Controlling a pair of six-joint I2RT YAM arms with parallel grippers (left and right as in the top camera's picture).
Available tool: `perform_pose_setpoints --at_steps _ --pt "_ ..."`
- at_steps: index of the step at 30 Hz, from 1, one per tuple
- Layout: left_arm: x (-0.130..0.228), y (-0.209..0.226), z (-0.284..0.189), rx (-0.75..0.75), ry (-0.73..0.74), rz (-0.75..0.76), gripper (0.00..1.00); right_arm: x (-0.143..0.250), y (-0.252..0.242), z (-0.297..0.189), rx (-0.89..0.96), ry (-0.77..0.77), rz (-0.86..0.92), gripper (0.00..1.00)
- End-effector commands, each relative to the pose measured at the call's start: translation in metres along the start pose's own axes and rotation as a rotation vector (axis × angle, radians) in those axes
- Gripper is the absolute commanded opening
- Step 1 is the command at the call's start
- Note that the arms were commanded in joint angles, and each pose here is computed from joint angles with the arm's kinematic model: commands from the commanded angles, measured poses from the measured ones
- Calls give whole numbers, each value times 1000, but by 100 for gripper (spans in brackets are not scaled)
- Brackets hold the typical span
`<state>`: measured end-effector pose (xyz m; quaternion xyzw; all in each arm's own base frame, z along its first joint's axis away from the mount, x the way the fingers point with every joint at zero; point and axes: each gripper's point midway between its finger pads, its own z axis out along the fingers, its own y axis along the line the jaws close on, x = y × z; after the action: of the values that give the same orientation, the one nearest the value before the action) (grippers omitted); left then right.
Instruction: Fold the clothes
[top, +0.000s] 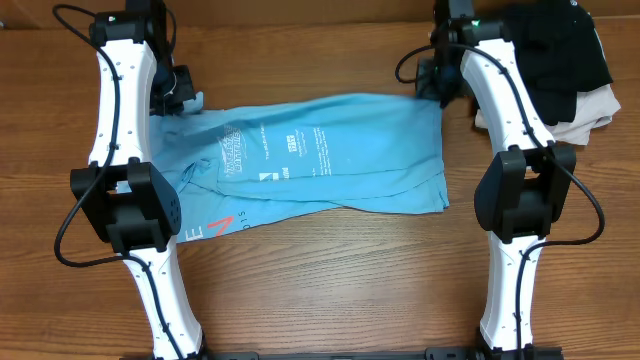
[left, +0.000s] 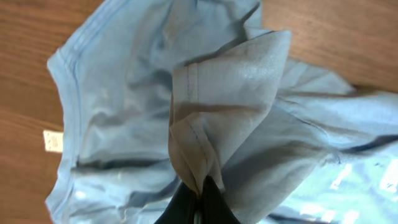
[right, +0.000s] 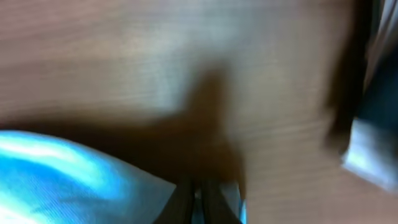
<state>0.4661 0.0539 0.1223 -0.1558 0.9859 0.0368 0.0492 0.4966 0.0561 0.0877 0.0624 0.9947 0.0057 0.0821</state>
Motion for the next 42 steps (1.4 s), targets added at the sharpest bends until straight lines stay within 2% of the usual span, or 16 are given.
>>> perform_pose_setpoints --at_steps 1,6,13,18,25,32,42 --pt "8 9 -2 -24 31 23 4 4 -7 -15 -10 13 66 4" --pt "24 23 -3 -40 103 2 4 16 -10 -23 -69 69 85 4" --pt "42 50 -4 -57 193 -42 4 33 -15 -38 -60 119 74 4" --pt "43 60 -4 -74 202 -58 4 46 -16 -39 -59 173 59 4" --pt "39 69 -4 -106 183 -64 4 41 -14 -35 -65 150 54 4" --pt "24 68 -1 -95 125 -74 4 -11 -1 -34 -115 -65 -27 4" --pt "14 67 -4 -34 85 -115 4 -37 5 -48 -140 -185 -18 4"
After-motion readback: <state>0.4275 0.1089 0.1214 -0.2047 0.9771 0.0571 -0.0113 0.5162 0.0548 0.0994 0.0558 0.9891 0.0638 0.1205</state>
